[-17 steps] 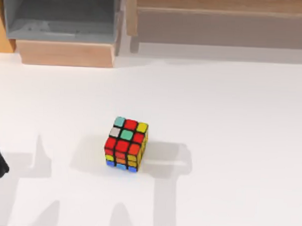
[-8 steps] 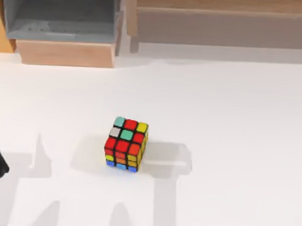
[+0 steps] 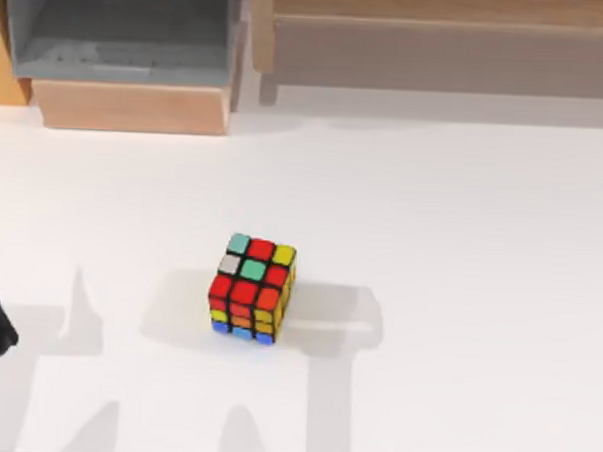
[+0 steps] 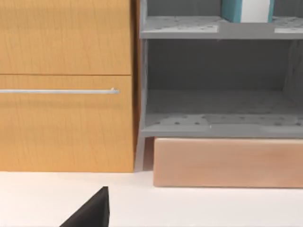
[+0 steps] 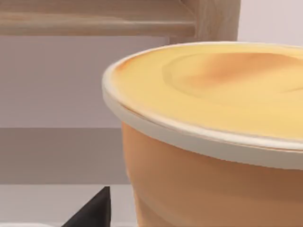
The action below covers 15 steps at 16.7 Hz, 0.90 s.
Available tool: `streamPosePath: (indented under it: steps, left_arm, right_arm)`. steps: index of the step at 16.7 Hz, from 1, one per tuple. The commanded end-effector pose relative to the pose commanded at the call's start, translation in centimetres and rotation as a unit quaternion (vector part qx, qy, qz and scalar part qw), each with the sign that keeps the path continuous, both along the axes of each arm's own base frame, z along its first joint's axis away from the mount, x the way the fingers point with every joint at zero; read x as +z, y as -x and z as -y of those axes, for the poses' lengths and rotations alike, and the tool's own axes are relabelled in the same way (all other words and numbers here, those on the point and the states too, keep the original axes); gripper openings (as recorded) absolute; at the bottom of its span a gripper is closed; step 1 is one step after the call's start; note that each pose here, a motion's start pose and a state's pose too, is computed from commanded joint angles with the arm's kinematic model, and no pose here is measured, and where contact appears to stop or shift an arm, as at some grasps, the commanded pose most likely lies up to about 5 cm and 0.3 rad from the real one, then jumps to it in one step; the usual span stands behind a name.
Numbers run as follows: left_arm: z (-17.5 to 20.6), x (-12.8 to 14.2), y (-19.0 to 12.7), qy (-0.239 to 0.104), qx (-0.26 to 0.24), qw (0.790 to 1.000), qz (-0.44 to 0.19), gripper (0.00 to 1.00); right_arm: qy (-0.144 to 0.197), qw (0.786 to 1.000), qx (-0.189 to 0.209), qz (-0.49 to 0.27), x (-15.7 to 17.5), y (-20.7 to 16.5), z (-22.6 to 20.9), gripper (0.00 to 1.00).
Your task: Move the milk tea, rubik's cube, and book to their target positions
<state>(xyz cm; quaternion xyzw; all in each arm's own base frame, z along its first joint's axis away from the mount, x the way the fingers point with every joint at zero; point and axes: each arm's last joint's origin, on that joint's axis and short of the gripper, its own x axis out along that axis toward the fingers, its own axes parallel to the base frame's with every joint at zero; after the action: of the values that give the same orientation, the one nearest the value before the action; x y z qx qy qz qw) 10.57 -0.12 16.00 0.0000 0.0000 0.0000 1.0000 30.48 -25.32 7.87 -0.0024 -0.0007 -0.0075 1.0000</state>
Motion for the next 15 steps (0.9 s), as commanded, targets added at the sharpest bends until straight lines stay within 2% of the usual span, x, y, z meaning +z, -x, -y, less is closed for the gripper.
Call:
streamPosePath:
  steps: [3,7,15]
  left_arm:
    - [0.0,0.0,0.0,0.000,0.000,1.000,0.000,1.00]
    - [0.0,0.0,0.0,0.000,0.000,1.000,0.000,1.00]
    - [0.0,0.0,0.0,0.000,0.000,1.000,0.000,1.00]
  right_arm:
    - [-0.003,1.000,0.000,-0.003,0.9,0.4,0.0,1.00]
    - [0.003,1.000,0.000,0.003,4.5,1.6,0.0,1.00]
    - [0.003,1.000,0.007,0.008,5.9,1.2,-0.2,1.00]
